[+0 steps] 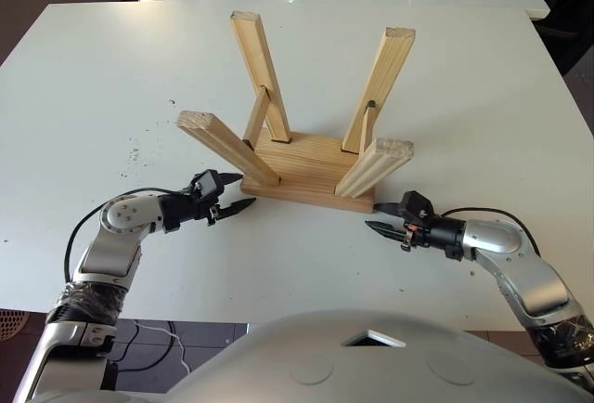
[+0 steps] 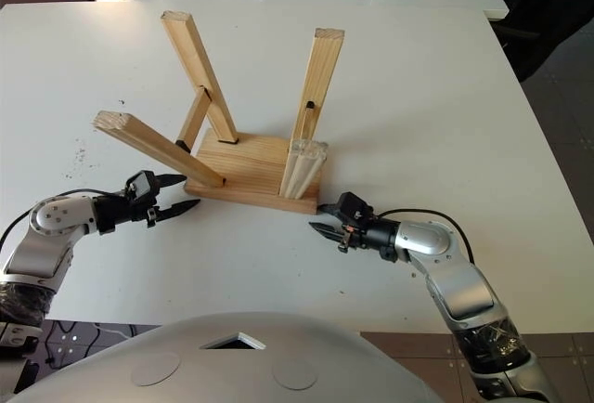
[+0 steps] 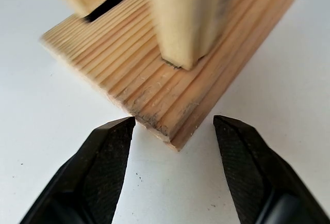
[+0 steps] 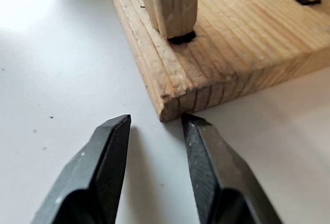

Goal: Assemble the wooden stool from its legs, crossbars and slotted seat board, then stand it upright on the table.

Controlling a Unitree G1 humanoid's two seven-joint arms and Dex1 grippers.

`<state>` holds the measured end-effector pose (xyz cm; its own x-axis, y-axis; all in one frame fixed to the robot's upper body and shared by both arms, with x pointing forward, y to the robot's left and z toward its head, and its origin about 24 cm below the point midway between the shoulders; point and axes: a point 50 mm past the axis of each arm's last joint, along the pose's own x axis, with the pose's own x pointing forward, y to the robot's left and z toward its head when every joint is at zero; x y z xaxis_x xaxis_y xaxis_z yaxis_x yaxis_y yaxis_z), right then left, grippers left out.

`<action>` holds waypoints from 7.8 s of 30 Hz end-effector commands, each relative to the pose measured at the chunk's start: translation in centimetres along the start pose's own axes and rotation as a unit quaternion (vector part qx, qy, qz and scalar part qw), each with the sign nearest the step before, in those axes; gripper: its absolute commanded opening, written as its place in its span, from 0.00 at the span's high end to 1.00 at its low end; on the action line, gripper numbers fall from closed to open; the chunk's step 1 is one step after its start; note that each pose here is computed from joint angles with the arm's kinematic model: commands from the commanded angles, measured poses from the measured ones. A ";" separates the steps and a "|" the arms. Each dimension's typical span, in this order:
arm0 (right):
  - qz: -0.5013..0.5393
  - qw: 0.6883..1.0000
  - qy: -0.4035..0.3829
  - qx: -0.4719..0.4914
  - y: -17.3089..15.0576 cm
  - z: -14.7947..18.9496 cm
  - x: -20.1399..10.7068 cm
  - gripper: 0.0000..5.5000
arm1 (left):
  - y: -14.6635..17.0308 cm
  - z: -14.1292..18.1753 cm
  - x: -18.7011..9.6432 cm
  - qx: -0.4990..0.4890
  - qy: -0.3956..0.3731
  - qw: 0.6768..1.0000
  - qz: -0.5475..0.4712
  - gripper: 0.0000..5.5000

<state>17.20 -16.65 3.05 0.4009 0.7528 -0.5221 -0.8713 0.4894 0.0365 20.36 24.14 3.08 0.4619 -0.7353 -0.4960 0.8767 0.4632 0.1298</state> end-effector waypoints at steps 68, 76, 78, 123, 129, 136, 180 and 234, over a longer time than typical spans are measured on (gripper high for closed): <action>0.093 0.989 0.011 -0.110 -0.8 0.3 -5.7 0.47 | -4.3 -0.3 -2.3 0.021 0.030 0.997 -0.072 0.37; 0.103 0.987 -0.003 -0.124 -1.0 -0.4 -3.6 0.47 | -4.1 -1.0 -0.5 0.038 0.001 0.998 -0.060 0.37; 0.106 0.987 -0.005 -0.123 -0.9 -0.5 -3.3 0.47 | -4.5 -1.1 -0.3 0.037 -0.002 0.996 -0.076 0.37; 0.218 0.969 -0.078 0.085 -2.5 12.5 -11.0 0.69 | -0.4 14.9 -5.8 -0.173 -0.050 0.954 -0.238 0.69; 0.329 0.925 -0.057 0.184 -4.1 19.1 -15.5 0.72 | 1.3 21.1 -10.0 -0.237 -0.038 0.917 -0.318 0.69; 0.425 0.880 -0.057 0.205 -3.0 23.9 -18.1 0.74 | -0.1 25.4 -13.7 -0.309 0.005 0.855 -0.415 0.70; 0.183 0.890 -0.177 0.378 -7.9 15.5 -9.8 0.33 | 7.1 15.9 -5.6 -0.478 -0.093 0.869 -0.083 0.23; -0.165 0.983 -0.084 0.001 -3.6 2.1 -3.1 0.18 | -3.6 1.8 0.1 -0.251 -0.007 0.965 0.069 0.14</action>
<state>19.68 -19.65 6.29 0.6955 0.6246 -0.3552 -0.6906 0.7176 -0.0905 16.84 20.37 4.30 0.5461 -0.7021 -0.4570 0.6528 0.6985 -0.2931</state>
